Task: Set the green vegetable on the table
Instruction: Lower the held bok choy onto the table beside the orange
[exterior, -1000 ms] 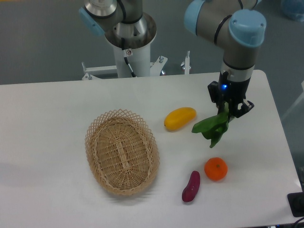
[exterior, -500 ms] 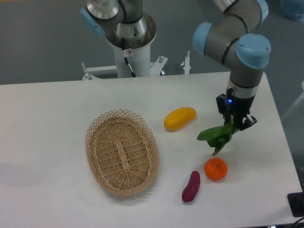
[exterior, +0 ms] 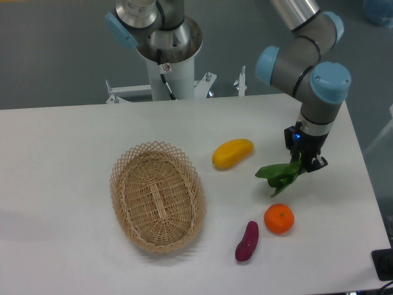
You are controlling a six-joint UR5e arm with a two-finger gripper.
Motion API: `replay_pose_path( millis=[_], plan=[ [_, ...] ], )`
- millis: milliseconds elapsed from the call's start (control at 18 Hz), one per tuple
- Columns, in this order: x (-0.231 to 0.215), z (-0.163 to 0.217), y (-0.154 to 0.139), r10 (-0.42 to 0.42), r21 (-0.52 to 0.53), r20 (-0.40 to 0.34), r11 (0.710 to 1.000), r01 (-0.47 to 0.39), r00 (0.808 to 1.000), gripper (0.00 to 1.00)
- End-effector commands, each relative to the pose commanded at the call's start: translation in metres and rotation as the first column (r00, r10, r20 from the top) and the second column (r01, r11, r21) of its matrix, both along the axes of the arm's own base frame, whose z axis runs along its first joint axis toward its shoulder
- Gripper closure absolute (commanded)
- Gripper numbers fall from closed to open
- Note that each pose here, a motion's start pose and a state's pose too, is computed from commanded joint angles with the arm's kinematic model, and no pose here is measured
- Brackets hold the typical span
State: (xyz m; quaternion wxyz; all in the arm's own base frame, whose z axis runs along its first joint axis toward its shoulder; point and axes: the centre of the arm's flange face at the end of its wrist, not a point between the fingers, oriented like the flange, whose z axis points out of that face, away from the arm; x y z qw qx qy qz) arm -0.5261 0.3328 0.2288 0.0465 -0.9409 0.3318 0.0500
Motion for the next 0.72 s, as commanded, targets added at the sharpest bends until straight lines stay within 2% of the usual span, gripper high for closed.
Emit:
replay_pose_path(
  millis=[333,389,500,556,722],
  plan=[
    [0.001,-0.002,0.001,0.009,0.001,0.006,1.0,-0.009,1.0,0.58],
    [0.0,-0.002,0.0,0.01,0.001,0.005,1.0,-0.01,1.0,0.47],
    [-0.001,0.001,0.0,0.006,0.003,-0.002,1.0,-0.006,1.0,0.12],
    [0.0,0.002,0.0,0.012,0.004,-0.002,1.0,-0.012,1.0,0.0],
    [-0.002,0.014,0.003,0.015,0.012,-0.023,1.0,-0.015,1.0,0.0]
  ],
)
